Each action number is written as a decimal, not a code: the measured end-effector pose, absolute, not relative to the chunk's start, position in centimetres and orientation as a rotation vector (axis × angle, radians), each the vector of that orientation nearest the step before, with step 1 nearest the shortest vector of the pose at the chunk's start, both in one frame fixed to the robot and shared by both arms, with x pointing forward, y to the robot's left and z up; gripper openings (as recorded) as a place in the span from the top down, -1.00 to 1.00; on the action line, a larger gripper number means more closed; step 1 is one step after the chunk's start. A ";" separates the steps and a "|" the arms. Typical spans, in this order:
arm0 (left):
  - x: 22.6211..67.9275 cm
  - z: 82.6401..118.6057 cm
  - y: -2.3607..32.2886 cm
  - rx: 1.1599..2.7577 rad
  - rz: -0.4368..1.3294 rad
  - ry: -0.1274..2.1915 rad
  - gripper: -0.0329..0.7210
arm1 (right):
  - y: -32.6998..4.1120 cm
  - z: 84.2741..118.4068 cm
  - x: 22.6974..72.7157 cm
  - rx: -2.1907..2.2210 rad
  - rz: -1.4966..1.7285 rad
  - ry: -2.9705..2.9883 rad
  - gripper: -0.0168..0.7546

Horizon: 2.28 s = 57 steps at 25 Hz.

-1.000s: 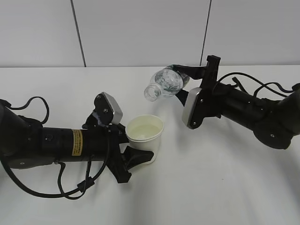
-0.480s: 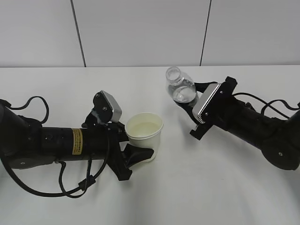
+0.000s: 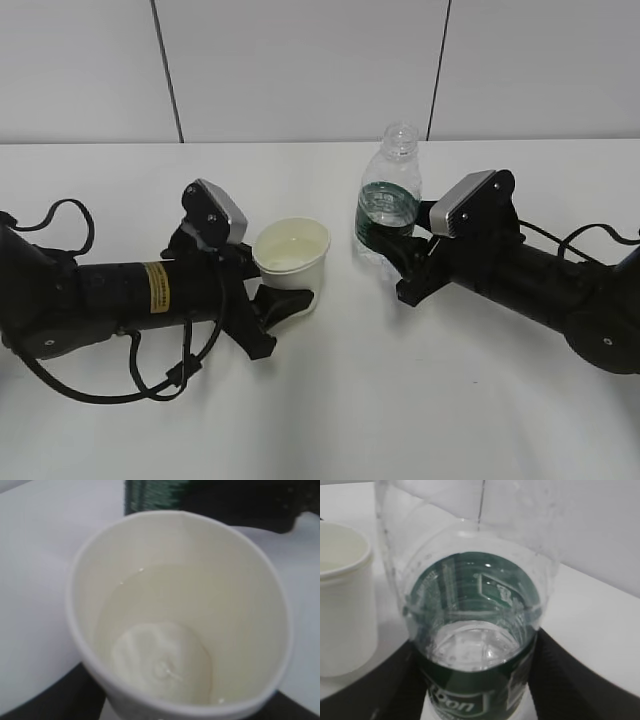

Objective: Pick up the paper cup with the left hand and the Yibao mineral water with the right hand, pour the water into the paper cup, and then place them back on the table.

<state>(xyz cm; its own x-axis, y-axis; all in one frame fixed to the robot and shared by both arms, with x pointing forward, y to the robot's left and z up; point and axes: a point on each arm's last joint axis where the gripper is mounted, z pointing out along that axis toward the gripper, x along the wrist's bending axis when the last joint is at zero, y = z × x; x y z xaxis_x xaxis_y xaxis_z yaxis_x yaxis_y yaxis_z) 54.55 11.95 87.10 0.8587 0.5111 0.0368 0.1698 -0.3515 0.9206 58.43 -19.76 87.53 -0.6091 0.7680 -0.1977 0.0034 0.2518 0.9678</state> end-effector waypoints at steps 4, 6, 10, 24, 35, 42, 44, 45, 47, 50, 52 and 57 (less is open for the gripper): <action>55.6 87.2 13.3 1.896 0.456 0.579 -0.26 | -19.4 87.4 58.1 0.705 1.473 1.876 -0.12; 55.9 87.3 13.8 1.892 0.488 0.591 -0.26 | -19.2 87.4 57.9 0.683 1.489 1.900 -0.12; 56.2 87.3 14.1 1.889 0.509 0.601 -0.26 | -18.9 87.2 57.6 0.645 1.494 1.950 -0.12; 56.4 86.3 14.3 1.852 0.515 0.648 -0.31 | -19.3 84.5 57.7 0.764 1.469 1.964 -0.12; 56.4 86.4 14.2 1.840 0.518 0.640 -0.52 | -19.2 84.6 57.6 0.752 1.491 1.968 -0.79; 56.4 86.2 14.5 1.858 0.461 0.734 -0.52 | -19.3 84.0 57.5 0.825 1.454 2.019 -0.80; 56.4 86.5 14.6 1.871 0.463 0.738 -0.52 | -19.3 83.9 57.5 0.843 1.451 2.023 -0.80; 56.4 86.7 14.6 1.879 0.469 0.740 -0.52 | -19.4 83.9 57.5 0.850 1.450 2.022 -0.80; 56.4 87.1 14.9 1.911 0.473 0.742 -0.53 | -19.4 83.9 57.5 0.857 1.443 2.028 -0.80; 56.3 87.3 15.3 1.947 0.448 0.762 -0.53 | -19.5 84.2 57.6 0.865 1.405 2.046 -0.80; 56.3 87.4 15.5 1.959 0.434 0.764 -0.53 | -19.6 84.6 57.6 0.872 1.385 2.048 -0.80; 56.1 87.4 15.7 2.009 0.428 0.787 -0.53 | -19.8 85.1 57.2 0.876 1.366 2.058 -0.80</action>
<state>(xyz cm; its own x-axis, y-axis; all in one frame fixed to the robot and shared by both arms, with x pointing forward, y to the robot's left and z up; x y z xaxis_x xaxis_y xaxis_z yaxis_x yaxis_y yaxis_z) 56.10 15.73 87.39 0.7364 0.6766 -0.0069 0.3619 -0.3853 0.8489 57.23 -19.77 85.12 -0.6586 0.7496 -0.0659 0.2303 0.2842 0.9307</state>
